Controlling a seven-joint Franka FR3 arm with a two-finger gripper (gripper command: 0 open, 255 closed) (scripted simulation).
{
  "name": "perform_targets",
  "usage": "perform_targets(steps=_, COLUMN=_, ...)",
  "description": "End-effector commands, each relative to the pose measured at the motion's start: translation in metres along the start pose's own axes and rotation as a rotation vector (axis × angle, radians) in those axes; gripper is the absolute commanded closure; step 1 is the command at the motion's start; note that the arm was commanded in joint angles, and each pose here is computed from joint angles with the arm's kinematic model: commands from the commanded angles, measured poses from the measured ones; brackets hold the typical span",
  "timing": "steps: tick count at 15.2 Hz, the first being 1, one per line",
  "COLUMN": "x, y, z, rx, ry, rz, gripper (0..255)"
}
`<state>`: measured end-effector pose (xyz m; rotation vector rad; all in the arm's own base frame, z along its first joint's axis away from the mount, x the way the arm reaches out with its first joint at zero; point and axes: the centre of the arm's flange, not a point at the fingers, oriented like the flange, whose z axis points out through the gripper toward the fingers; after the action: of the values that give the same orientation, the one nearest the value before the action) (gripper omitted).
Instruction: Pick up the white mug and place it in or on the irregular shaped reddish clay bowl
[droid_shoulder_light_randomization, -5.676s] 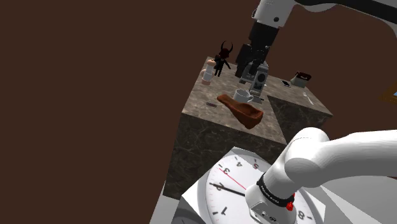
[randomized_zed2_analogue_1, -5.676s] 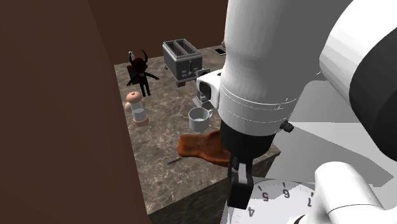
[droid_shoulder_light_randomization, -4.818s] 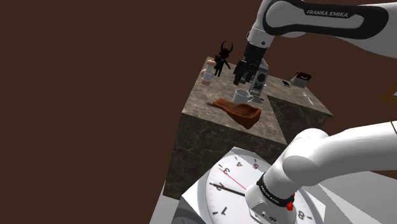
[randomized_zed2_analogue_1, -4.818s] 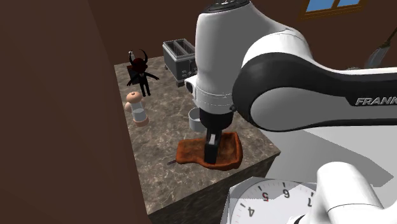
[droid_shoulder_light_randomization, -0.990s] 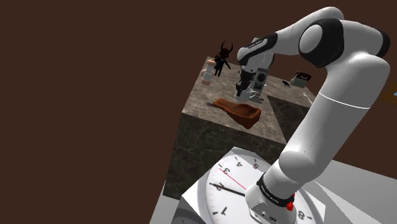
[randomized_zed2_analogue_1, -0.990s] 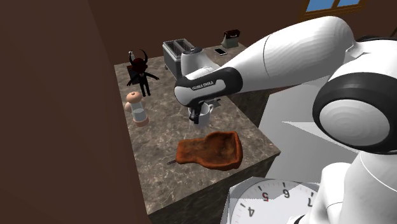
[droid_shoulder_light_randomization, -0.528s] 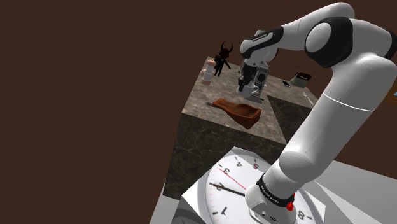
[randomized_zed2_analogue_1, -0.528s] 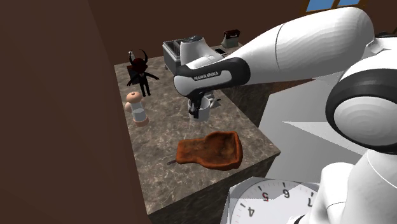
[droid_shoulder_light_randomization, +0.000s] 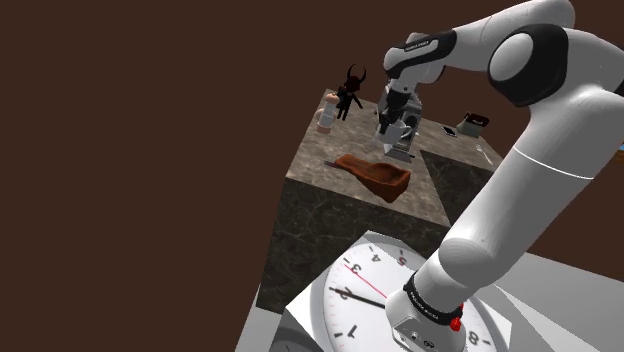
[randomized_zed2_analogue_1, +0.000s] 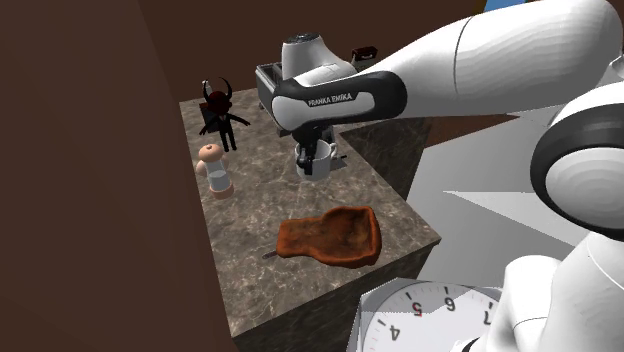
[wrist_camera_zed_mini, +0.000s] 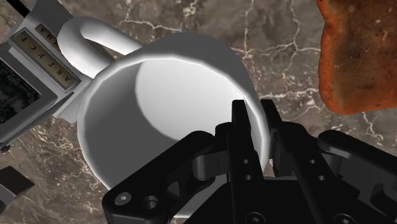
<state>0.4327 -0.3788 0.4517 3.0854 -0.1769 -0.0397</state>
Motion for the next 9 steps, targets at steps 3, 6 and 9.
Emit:
perform_targets(steps=3, x=0.000, y=0.001, z=-0.021, rx=0.000, ry=0.000, rz=0.000, gripper=255)
perform_targets(steps=6, x=-0.001, y=0.002, z=-0.037, rx=0.000, ry=0.000, rz=0.000, gripper=255)
perform_targets(steps=9, x=-0.001, y=0.003, z=-0.053, rx=0.000, ry=0.000, rz=0.000, gripper=255)
